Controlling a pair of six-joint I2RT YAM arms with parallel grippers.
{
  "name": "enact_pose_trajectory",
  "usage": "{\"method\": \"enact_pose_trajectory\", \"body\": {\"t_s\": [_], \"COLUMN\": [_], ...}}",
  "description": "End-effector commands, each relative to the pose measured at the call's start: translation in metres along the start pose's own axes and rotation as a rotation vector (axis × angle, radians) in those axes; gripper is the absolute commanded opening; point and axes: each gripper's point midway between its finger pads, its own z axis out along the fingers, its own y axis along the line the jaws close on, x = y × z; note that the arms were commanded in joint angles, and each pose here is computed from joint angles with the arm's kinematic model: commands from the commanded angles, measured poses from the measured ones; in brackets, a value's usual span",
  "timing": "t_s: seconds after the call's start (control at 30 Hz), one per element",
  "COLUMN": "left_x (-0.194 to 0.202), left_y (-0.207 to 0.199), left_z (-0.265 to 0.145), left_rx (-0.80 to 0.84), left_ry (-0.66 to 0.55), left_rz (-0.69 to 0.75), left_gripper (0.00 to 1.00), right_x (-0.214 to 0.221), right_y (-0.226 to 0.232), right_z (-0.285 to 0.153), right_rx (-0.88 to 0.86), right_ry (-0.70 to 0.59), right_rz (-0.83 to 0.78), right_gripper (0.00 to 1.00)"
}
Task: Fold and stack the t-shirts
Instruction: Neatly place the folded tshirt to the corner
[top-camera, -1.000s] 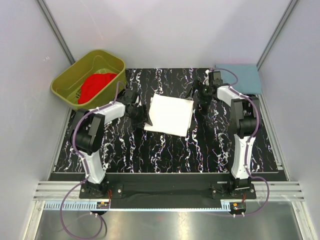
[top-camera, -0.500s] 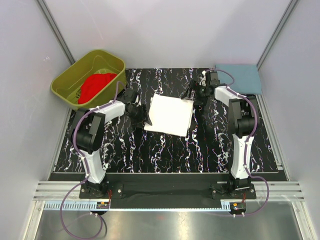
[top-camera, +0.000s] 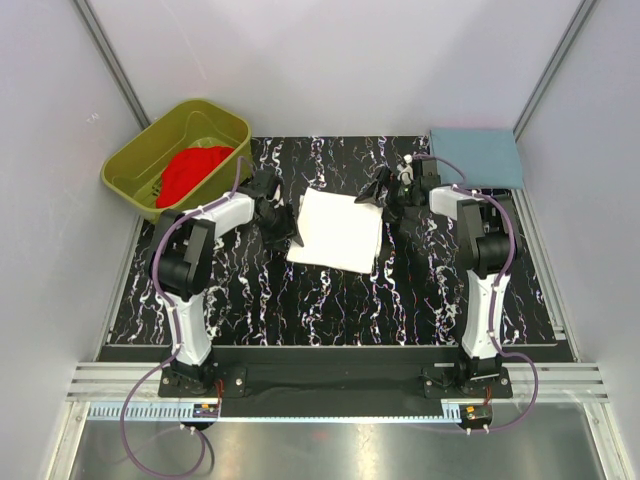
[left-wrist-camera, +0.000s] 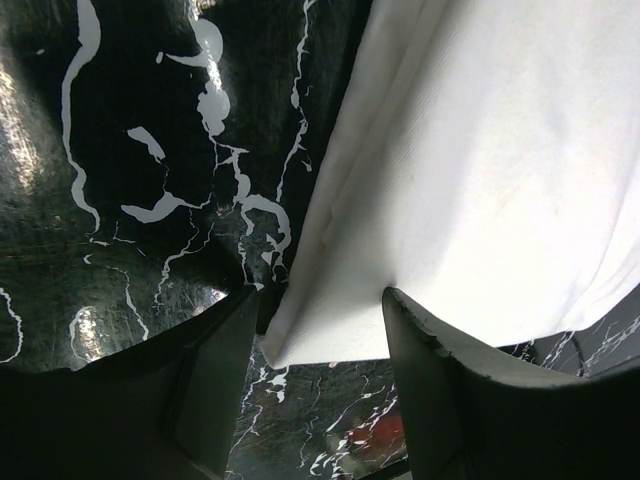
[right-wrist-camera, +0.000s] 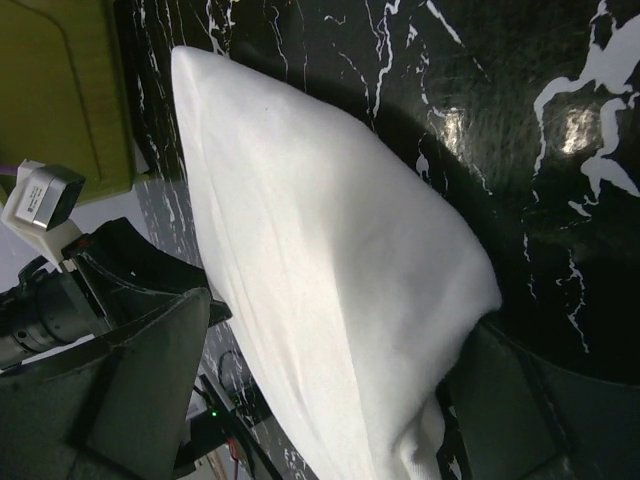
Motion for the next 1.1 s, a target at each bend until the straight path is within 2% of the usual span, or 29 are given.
{"method": "enact_pose_trajectory", "body": {"t_s": [0.0, 0.1, 0.23, 0.33, 0.43, 0.47, 0.63, 0.7, 0.8, 0.83, 0.93, 1.07], "left_x": [0.004, 0.002, 0.0, 0.001, 0.003, 0.003, 0.004, 0.001, -0.004, -0.006, -0.011, -0.014], "left_y": [0.039, 0.04, 0.041, 0.042, 0.041, 0.04, 0.035, 0.023, -0.008, -0.021, -0.03, -0.029], "left_z": [0.016, 0.015, 0.014, 0.013, 0.014, 0.013, 0.004, -0.015, -0.064, -0.089, -0.124, -0.14], "left_rx": [-0.151, -0.166, -0.176, -0.182, -0.176, -0.172, -0.162, -0.133, -0.093, -0.085, -0.085, -0.101], "left_ry": [0.018, 0.019, 0.012, 0.012, 0.014, 0.013, 0.012, -0.014, -0.111, -0.172, -0.268, -0.303], "left_rz": [0.014, 0.017, 0.016, 0.011, 0.005, 0.002, 0.003, 0.013, 0.105, 0.145, 0.195, 0.225], "left_gripper": [0.6, 0.61, 0.61, 0.61, 0.61, 0.6, 0.6, 0.6, 0.61, 0.62, 0.62, 0.62], "right_x": [0.018, 0.021, 0.023, 0.023, 0.017, 0.013, -0.002, -0.009, -0.014, -0.019, -0.014, 0.006], "right_y": [-0.007, -0.021, -0.034, -0.039, -0.04, -0.037, -0.019, -0.006, 0.01, 0.015, 0.028, 0.027], "right_z": [0.002, 0.003, 0.003, 0.002, 0.003, 0.003, -0.004, -0.012, -0.027, -0.032, -0.044, -0.047], "right_rx": [0.002, 0.062, 0.117, 0.144, 0.144, 0.135, 0.083, 0.063, 0.067, 0.093, 0.202, 0.343], "right_ry": [0.019, 0.022, 0.026, 0.023, 0.012, 0.001, -0.069, -0.093, -0.119, -0.136, -0.175, -0.2], "right_rz": [0.069, 0.063, 0.035, 0.008, -0.042, -0.065, -0.195, -0.247, -0.321, -0.347, -0.41, -0.393], "right_gripper": [1.0, 0.96, 0.82, 0.78, 0.56, 0.36, 0.02, 0.0, 0.0, 0.0, 0.0, 0.0]}}
